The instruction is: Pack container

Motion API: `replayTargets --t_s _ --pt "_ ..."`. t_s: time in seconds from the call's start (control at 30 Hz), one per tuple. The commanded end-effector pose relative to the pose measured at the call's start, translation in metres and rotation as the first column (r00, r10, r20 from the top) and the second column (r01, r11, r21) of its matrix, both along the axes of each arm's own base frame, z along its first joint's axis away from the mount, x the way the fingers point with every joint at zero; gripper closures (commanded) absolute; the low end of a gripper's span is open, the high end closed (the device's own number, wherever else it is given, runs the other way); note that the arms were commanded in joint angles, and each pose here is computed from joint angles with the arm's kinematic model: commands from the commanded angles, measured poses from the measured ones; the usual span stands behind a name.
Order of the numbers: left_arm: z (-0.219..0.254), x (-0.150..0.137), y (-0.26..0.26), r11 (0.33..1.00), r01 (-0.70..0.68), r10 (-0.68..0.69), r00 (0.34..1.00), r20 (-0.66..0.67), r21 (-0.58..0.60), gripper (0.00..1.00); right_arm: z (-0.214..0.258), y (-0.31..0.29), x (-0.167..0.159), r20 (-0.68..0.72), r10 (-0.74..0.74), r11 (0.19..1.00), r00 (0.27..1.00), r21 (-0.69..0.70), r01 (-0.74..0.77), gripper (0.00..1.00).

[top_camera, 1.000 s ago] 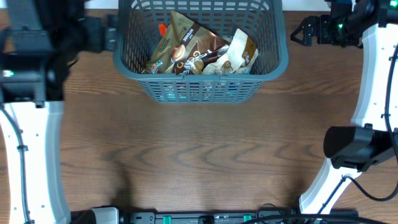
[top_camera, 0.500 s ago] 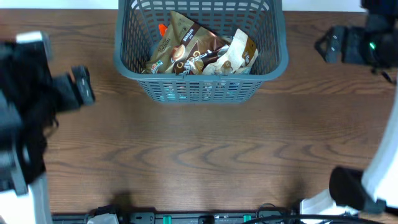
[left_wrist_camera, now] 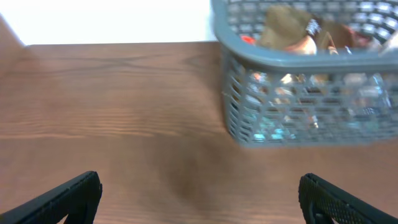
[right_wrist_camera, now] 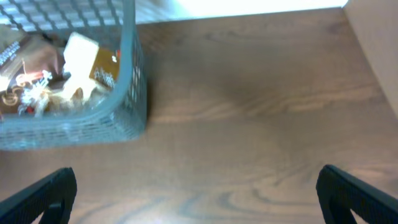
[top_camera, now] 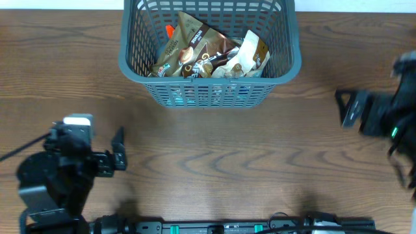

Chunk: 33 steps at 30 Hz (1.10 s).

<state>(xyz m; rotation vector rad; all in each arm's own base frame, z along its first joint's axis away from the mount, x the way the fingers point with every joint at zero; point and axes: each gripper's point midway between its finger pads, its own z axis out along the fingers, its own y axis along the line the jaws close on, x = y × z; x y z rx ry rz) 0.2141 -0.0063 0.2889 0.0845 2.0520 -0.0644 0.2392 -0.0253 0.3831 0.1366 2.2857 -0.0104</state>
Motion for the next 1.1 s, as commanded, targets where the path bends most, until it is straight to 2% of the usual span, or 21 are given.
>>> replayTargets --t_s 0.0,0.13,0.23,0.4,1.07 --pt "-0.028 -0.003 -0.020 0.992 0.122 -0.121 0.992 -0.027 0.030 0.01 -0.050 0.006 -0.019 -0.046 0.018 1.000 0.999 0.008 -0.018 0.01" --pt "-0.043 -0.002 -0.029 0.977 0.192 -0.189 0.981 -0.041 0.091 0.01 -0.100 0.016 -0.028 -0.034 0.072 0.997 0.997 0.025 -0.071 0.01" --pt "-0.052 0.000 -0.010 0.981 0.102 -0.092 0.993 -0.069 0.166 0.01 -0.127 0.027 -0.028 -0.007 0.141 0.989 0.990 0.043 -0.140 0.01" --pt "-0.057 -0.001 -0.009 0.980 0.098 -0.084 0.993 -0.084 0.172 0.02 -0.162 0.032 -0.030 -0.033 0.160 0.985 0.987 0.068 -0.158 0.01" --pt "-0.057 -0.001 -0.009 0.980 0.098 -0.084 0.993 -0.084 0.172 0.01 -0.172 0.031 -0.029 -0.062 0.159 0.985 0.985 0.076 -0.154 0.01"
